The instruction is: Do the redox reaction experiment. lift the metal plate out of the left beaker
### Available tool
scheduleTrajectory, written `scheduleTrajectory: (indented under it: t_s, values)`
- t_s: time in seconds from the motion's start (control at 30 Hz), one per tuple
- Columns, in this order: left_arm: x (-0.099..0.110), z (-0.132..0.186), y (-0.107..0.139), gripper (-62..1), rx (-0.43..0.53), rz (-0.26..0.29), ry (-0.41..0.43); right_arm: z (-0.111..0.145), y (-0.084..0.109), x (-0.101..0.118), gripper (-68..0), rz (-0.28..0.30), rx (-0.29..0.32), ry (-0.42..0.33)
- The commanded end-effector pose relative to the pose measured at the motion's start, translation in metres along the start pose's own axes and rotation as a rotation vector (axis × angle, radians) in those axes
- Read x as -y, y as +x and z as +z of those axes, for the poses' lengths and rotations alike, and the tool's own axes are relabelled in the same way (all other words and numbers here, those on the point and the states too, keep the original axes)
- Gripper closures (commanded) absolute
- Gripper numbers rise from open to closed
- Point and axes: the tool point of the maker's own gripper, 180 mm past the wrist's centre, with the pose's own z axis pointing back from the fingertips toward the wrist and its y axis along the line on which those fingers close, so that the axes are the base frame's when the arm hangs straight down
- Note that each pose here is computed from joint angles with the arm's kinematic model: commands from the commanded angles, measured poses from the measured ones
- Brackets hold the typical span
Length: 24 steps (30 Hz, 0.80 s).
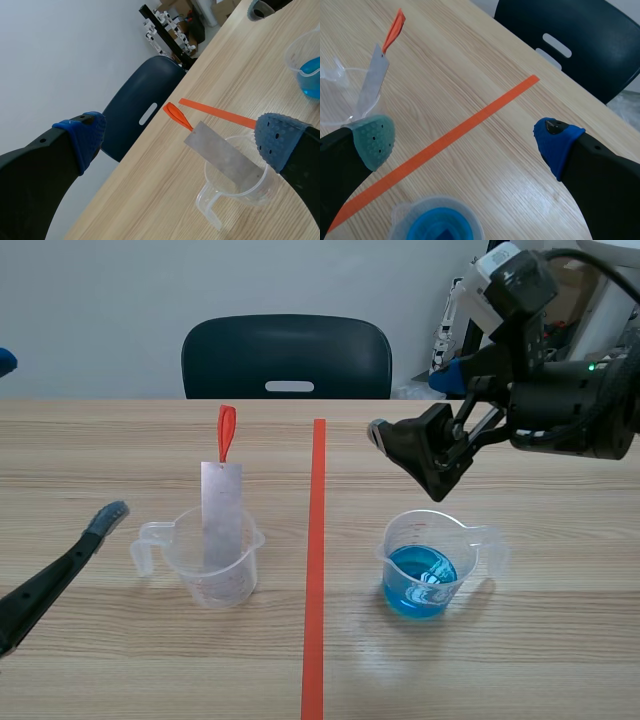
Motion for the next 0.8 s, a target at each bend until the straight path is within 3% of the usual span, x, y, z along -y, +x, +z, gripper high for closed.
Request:
scheduleTrajectory:
  t_s: [0.0, 0.37, 0.77]
  values:
    - [-0.004, -0.001, 0.006, -62.3, 0.022, 0.003, 0.016, -0.004, 0.012, 0.005, -57.6, 0.006, 0.031, -0.008]
    - [-0.004, -0.001, 0.006, -62.3, 0.023, 0.003, 0.016, -0.038, 0.000, -0.012, -57.6, -0.062, 0.069, 0.031]
    - [-0.004, -0.001, 0.007, -62.3, 0.026, 0.003, 0.016, -0.082, -0.002, -0.029, -57.6, -0.068, 0.058, 0.094]
